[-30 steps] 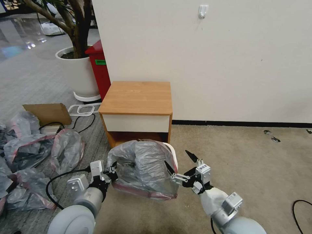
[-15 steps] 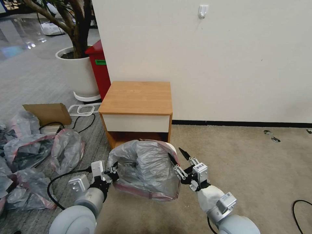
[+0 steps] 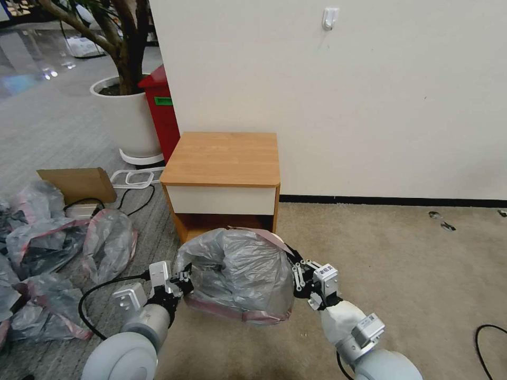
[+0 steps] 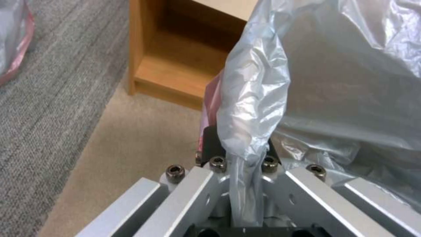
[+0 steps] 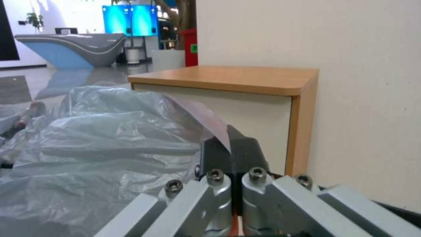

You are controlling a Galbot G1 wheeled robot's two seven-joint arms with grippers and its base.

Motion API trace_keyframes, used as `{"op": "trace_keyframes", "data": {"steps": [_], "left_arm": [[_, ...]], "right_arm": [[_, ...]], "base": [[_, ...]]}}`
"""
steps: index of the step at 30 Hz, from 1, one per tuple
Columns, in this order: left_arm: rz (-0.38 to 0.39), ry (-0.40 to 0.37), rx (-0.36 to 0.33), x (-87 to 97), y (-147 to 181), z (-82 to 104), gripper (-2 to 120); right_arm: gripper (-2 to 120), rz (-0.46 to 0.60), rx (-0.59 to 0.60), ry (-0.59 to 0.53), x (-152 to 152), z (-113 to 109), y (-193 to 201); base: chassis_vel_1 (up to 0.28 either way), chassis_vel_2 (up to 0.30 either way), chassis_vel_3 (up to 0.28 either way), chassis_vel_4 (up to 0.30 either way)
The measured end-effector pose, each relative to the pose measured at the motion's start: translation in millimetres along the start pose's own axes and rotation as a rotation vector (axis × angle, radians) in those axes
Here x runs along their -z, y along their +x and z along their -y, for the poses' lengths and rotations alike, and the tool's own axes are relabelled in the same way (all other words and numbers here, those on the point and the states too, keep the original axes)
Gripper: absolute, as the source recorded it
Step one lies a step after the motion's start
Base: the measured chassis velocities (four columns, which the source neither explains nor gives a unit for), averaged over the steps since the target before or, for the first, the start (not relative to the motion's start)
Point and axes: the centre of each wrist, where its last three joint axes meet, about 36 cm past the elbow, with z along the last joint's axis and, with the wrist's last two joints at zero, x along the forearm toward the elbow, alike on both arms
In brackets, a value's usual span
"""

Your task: Pick up the garbage bag from the table and place it over the trash can.

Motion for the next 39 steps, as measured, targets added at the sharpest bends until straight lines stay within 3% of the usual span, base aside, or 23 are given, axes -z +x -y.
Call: {"op": "trace_keyframes", "data": {"steps": [8, 15, 20, 22, 24, 30, 37, 39], "left_arm": [[-0.007, -0.016, -0.054, -3.1, 5, 1.4, 0], [0.003, 0.019, -0.088, 3.3, 9, 1.5, 0], [0.003, 0.062, -0.114, 4.4, 11, 3.4, 0], [0.001, 0.156, -0.157, 6.6, 12, 6.0, 0], [-0.006, 0.193, -0.172, 8.2, 13, 7.1, 0], [-0.024, 0.249, -0.205, 11.3, 17, 11.2, 1], [-0.079, 0.269, -0.213, 10.1, 18, 14.7, 1], [-0.082, 0.273, -0.215, 10.0, 18, 14.7, 1]], "right_arm": [[0, 0.008, -0.039, 0.023, -1, 15, -9], [0, -0.019, -0.068, 0.041, -12, 29, -9], [0, -0.031, -0.074, 0.039, -20, 31, -11], [0, -0.033, -0.074, 0.039, -31, 25, -11], [0, -0.029, -0.078, 0.049, -37, 23, -12], [0, -0.025, -0.091, 0.09, -50, 24, -15], [0, 0.002, -0.176, 0.335, -75, 33, -28], [0, 0.001, -0.181, 0.351, -77, 34, -29]], "base": [[0.0, 0.0, 0.0, 0.0], [0.0, 0.0, 0.0, 0.0], [0.0, 0.0, 0.0, 0.0], [0.0, 0.0, 0.0, 0.0], [0.0, 0.0, 0.0, 0.0], [0.0, 0.0, 0.0, 0.0], [0.0, 0.0, 0.0, 0.0], [0.0, 0.0, 0.0, 0.0]]}}
